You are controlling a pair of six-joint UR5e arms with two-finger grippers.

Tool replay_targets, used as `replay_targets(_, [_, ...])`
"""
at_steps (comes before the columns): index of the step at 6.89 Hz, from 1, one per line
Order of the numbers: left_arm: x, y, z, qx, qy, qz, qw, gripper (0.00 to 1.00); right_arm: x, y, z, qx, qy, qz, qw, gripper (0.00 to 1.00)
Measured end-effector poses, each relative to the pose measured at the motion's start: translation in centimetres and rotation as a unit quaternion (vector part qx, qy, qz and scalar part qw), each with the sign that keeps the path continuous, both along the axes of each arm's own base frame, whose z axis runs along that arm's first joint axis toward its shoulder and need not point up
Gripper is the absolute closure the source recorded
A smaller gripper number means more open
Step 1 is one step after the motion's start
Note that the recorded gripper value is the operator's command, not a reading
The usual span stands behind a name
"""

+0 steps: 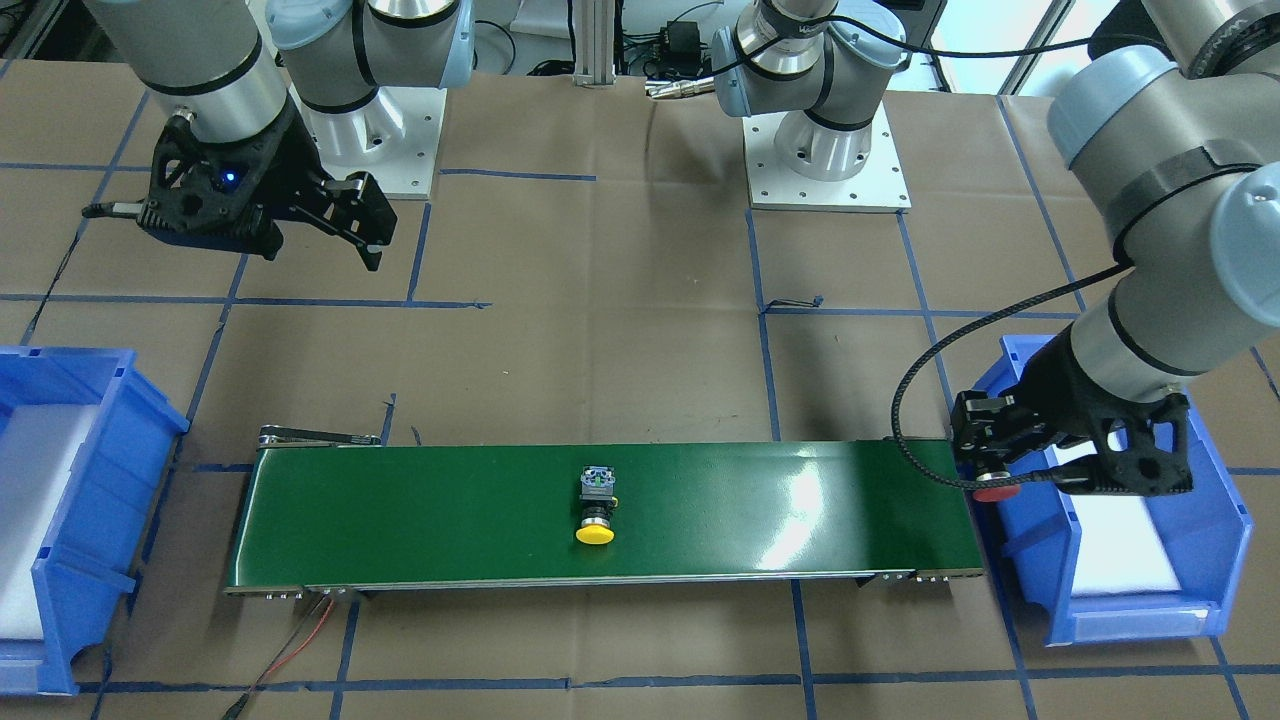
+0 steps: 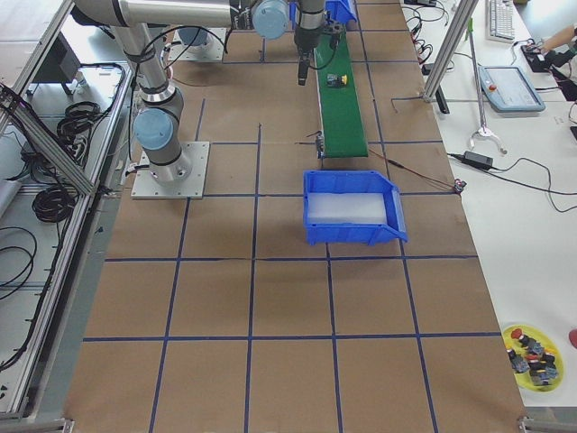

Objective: Transport two buttons from left to right
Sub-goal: 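Place the red button on the conveyor while the right gripper reaches toward the yellow button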

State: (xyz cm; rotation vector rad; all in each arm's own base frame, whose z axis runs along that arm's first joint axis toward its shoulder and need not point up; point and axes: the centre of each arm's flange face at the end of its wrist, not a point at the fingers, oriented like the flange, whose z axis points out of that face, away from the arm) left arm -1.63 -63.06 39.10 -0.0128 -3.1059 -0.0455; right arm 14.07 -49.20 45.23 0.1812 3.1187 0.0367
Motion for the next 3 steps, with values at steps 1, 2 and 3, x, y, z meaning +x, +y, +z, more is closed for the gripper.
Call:
replay_targets(1, [-0.8, -0.1, -1.5, 0.006, 0.002, -0.002, 1.0, 0.9, 0.1, -1.5, -0.8, -0.017, -0.003, -0.001, 0.9999, 0.0])
replay_targets(2, [-1.1, 0.1, -3.3, 0.003, 0.001, -0.004, 1.0, 0.89, 0.1, -2.7, -1.4, -0.034, -0.006, -0.001, 0.9994, 0.0])
replay_targets(3, [-1.2, 0.3, -5.3, -0.009, -0.001, -0.006, 0.9999, 0.89, 0.2, -4.1, -2.3, -0.051, -0.013, -0.001, 0.9986, 0.0])
